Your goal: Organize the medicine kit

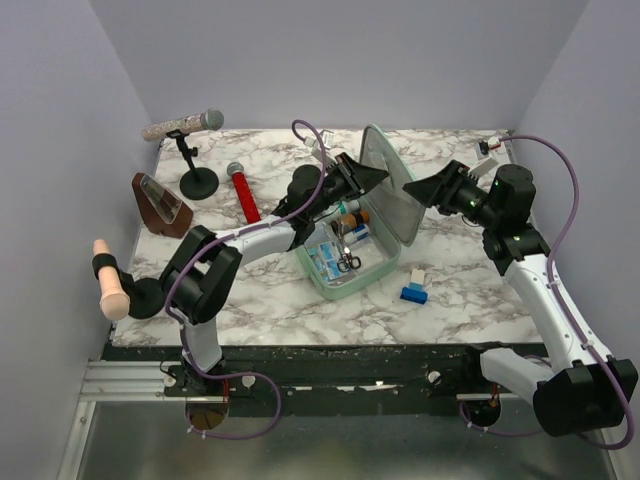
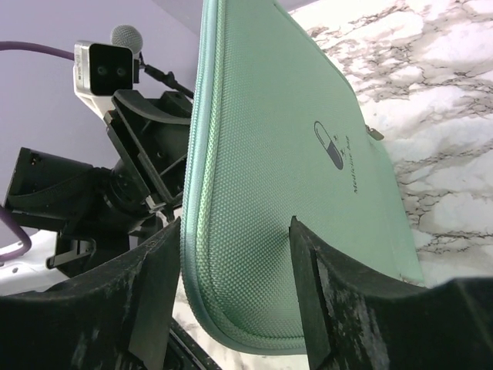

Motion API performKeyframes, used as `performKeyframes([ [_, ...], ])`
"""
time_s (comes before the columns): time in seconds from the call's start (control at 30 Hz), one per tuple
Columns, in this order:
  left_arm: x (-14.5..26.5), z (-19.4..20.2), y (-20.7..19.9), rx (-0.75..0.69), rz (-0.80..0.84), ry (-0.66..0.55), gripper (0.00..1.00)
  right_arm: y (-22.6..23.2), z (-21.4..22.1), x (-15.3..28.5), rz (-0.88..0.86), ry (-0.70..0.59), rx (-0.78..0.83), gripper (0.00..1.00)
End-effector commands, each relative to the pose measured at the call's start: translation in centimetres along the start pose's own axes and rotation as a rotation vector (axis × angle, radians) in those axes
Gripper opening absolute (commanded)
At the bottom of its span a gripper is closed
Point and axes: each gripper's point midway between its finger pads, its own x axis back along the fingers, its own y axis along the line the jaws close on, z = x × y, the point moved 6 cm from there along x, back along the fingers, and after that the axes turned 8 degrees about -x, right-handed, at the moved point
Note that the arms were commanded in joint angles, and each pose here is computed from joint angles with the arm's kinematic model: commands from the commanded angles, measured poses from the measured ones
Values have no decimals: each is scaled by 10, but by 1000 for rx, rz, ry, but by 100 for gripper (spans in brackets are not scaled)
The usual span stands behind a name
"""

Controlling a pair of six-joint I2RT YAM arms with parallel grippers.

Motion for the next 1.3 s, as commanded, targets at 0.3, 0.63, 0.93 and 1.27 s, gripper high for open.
performKeyframes([
  [0.3, 33, -40, -40, -162, -33, -64, 72, 2, 0, -1, -6, 0, 19, 70],
  [0.63, 69, -52, -22, -254, -347, -26, 79, 4, -2, 4, 4, -13, 40, 72],
  [0.93, 137, -32, 15, -287, -659, 27, 78, 16, 19, -1, -16, 84, 133, 75],
  [1.27, 125, -33, -5, -248, -498, 12, 72, 11, 24, 0, -3, 82, 126, 76],
])
